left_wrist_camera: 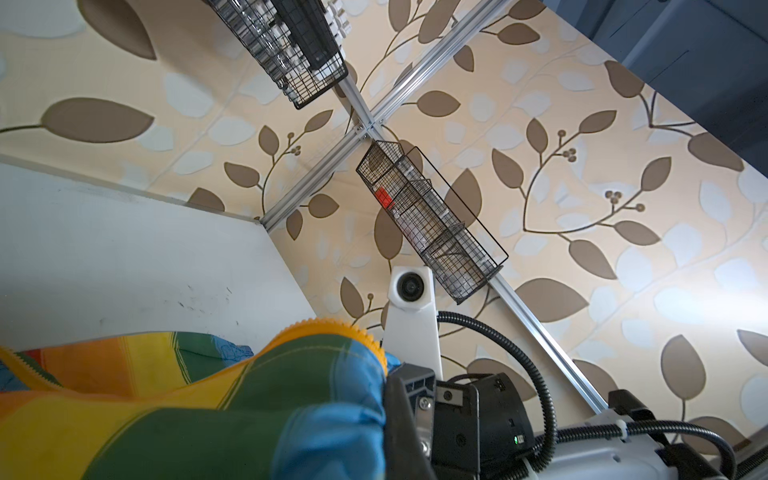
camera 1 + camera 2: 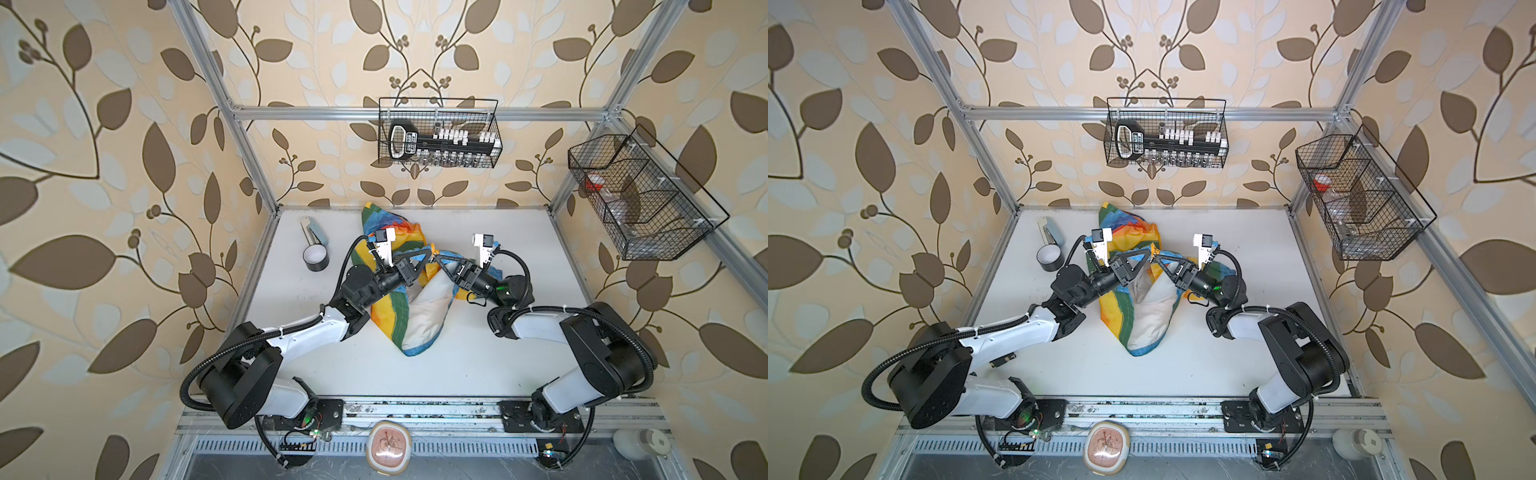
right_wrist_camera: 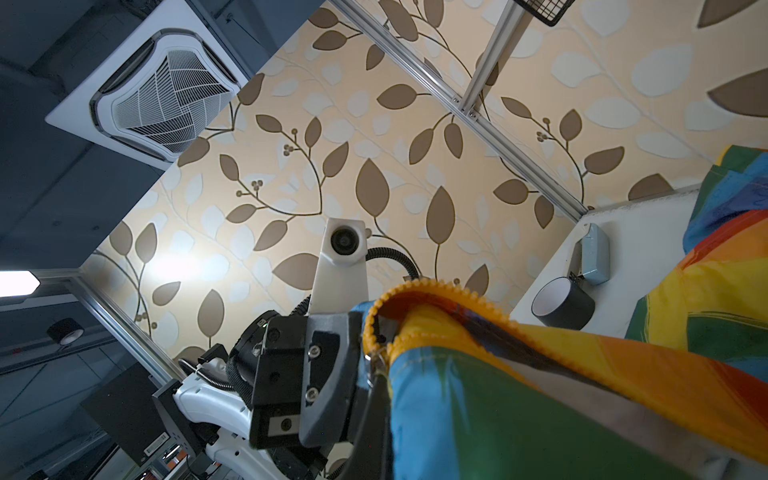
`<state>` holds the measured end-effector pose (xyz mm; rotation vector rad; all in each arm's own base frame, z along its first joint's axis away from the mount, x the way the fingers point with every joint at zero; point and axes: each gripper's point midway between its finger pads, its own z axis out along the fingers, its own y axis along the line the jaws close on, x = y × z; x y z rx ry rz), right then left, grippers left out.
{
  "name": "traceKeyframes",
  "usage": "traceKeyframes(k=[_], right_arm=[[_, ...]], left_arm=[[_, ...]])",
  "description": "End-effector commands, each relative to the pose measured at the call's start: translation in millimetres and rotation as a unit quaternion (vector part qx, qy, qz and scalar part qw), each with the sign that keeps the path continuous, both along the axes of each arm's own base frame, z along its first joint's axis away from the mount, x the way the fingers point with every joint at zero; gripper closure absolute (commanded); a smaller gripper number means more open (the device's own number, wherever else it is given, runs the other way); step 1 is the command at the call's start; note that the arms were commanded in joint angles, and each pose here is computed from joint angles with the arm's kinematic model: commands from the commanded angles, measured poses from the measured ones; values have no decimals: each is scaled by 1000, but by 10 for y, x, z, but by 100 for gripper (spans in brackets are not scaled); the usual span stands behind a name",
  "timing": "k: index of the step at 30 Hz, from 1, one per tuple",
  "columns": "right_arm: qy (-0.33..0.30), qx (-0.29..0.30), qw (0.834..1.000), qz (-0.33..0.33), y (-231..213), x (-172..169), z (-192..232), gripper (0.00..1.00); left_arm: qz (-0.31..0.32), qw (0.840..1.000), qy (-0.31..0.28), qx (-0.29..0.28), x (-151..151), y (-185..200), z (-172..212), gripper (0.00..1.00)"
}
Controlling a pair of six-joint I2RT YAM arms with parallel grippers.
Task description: Zip up the jacket
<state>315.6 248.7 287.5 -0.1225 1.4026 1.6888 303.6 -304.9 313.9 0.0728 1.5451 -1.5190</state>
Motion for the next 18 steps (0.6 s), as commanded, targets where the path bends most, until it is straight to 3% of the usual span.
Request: traceKeyframes(k=[1,9,18], right_arm=[[-33,21,999,-13,-74,-7,174,100],[-39,24,999,-15,-147,-111,223,100],[-38,29,999,-22,-201,-111,250,100]], left_arm=[[-29,1000,-4,-1,-136,-2,75,100],[-3,999,17,28,-100,71,-105,100],[-30,998,34,46,-187,24,-199,100]])
